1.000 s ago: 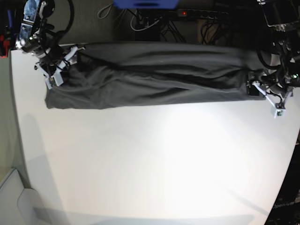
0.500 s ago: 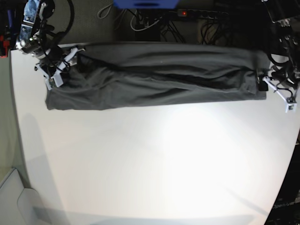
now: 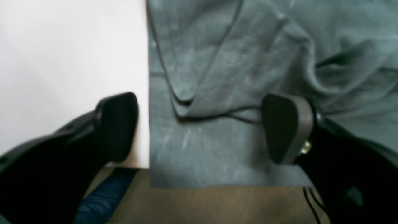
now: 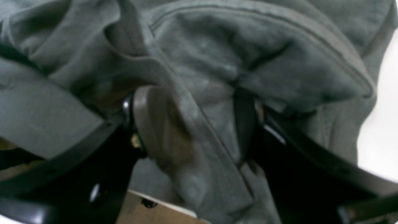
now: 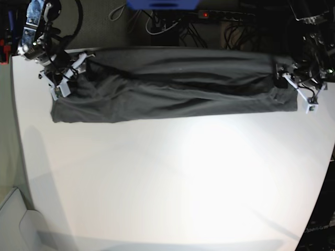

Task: Layout the t-shirt on the table in an organized manner, then fold the t-shirt properly
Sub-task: 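Lift the strip end with the left gripper and fold it toward the right gripper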

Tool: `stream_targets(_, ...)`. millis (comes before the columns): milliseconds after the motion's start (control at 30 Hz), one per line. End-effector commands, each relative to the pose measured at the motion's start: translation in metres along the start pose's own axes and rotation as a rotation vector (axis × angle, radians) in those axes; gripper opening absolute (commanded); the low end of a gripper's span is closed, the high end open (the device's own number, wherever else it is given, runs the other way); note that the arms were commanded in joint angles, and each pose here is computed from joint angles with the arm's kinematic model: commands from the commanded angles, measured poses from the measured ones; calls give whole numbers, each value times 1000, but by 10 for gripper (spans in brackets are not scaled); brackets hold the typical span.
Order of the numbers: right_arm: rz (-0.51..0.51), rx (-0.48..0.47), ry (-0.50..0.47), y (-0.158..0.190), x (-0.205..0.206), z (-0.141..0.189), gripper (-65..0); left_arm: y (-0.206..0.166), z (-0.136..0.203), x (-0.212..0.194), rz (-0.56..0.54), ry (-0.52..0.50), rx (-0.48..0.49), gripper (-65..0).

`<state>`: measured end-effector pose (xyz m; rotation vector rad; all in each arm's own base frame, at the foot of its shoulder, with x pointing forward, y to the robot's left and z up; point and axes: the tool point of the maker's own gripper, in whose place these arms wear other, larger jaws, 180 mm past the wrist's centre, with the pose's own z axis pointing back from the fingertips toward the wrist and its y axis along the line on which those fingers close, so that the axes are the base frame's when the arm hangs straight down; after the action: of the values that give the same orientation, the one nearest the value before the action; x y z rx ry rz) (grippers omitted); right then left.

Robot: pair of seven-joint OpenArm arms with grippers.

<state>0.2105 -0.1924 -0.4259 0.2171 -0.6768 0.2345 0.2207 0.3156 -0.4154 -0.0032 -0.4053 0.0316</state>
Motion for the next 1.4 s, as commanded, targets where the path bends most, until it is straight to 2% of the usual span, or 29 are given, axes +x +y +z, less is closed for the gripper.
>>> stream_targets(0,12,-12,68,-3,-14,1,-291,7,7,12,-8,-34,19,-30)
stream_targets(167,12,-12,68,-3,-14,1,-291,8,6,14,-4,-53,22,-30)
stream_targets(367,11,-12,70,-3,-14,1,-291,6,-21,-11,82,-11,-22,-31)
stream_targets(500,11,-12,70,-3,-14,1,-291,2,-29,-19,100,-1,-40,-42)
stream_targets(567,11,-12,71,-3,-15,1,-292,-4,-31,-21,106,1,-50,-104)
stream_targets(733,11,-12,74,-3,-15,1,-292,-6,-32,-20,110,4,-56,-445)
stream_targets(833,11,-12,76,-3,-15,1,-292,-7,-32,-20,111,4,-58,-609)
stream_targets(933,11,-12,76,-3,-15,1,-292,-7,-31,-19,107,2,-57,-647)
stream_targets(1067,11,-12,76,-3,-15,1,-292,-7,-26,-10,101,-28,-54,-649)
stream_targets(1233,16,-16,62,-5,-8,-1,-292,-30,2,34,19,-179,-38,-649)
stream_targets(1300,14,-15,59,-6,-6,-3,-293,-37,17,54,-24,-242,11,-649)
stream_targets(1367,5,-12,67,-6,-10,-4,-293,-39,30,77,-2,-304,94,-649)
